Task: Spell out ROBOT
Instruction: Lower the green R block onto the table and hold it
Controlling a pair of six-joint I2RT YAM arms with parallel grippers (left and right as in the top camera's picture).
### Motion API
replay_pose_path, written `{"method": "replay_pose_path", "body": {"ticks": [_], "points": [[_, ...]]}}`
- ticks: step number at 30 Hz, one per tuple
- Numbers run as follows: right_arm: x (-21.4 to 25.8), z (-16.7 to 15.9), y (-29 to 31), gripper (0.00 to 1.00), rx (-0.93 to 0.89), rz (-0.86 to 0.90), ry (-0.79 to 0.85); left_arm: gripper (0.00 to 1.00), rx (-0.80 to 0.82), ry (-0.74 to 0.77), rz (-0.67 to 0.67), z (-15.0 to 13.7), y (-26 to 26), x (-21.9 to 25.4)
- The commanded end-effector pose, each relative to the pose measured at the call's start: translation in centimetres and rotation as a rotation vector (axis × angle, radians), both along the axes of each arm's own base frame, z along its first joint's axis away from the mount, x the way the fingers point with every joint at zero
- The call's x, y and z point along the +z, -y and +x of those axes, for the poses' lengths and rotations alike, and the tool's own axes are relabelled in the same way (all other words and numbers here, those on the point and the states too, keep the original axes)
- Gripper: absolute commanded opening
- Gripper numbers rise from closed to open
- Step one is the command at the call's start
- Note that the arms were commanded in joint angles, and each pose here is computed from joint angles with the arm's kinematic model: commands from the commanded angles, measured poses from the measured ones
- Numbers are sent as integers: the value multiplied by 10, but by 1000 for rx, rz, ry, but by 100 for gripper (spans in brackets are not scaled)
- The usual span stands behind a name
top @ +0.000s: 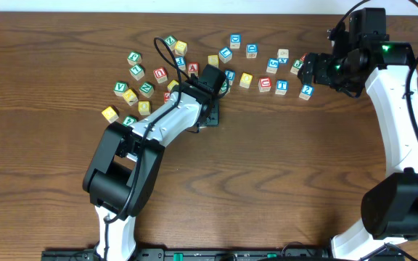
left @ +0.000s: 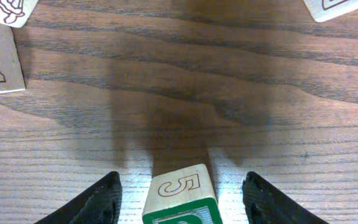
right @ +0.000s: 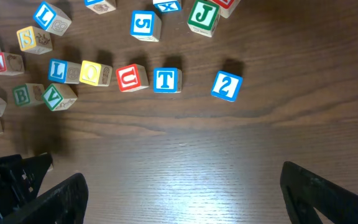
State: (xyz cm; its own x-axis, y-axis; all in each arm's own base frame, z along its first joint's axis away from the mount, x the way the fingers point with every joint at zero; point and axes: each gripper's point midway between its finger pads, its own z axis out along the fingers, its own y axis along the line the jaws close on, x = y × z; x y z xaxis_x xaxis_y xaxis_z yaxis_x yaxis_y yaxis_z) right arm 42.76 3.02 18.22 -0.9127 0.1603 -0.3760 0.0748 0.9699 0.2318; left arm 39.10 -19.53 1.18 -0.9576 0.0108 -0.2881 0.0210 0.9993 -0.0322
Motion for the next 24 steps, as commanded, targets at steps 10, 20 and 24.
{"method": "replay_pose_path", "body": {"ticks": [10, 20, 24], "points": [[2, 4, 2, 94, -14, 0, 6, 44, -54, 7, 29, 0, -4, 1], [2, 4, 2, 94, -13, 0, 5, 43, -133, 11, 52, 0, -4, 1], [2, 4, 2, 94, -14, 0, 5, 42, -157, 12, 59, 0, -4, 1]]}}
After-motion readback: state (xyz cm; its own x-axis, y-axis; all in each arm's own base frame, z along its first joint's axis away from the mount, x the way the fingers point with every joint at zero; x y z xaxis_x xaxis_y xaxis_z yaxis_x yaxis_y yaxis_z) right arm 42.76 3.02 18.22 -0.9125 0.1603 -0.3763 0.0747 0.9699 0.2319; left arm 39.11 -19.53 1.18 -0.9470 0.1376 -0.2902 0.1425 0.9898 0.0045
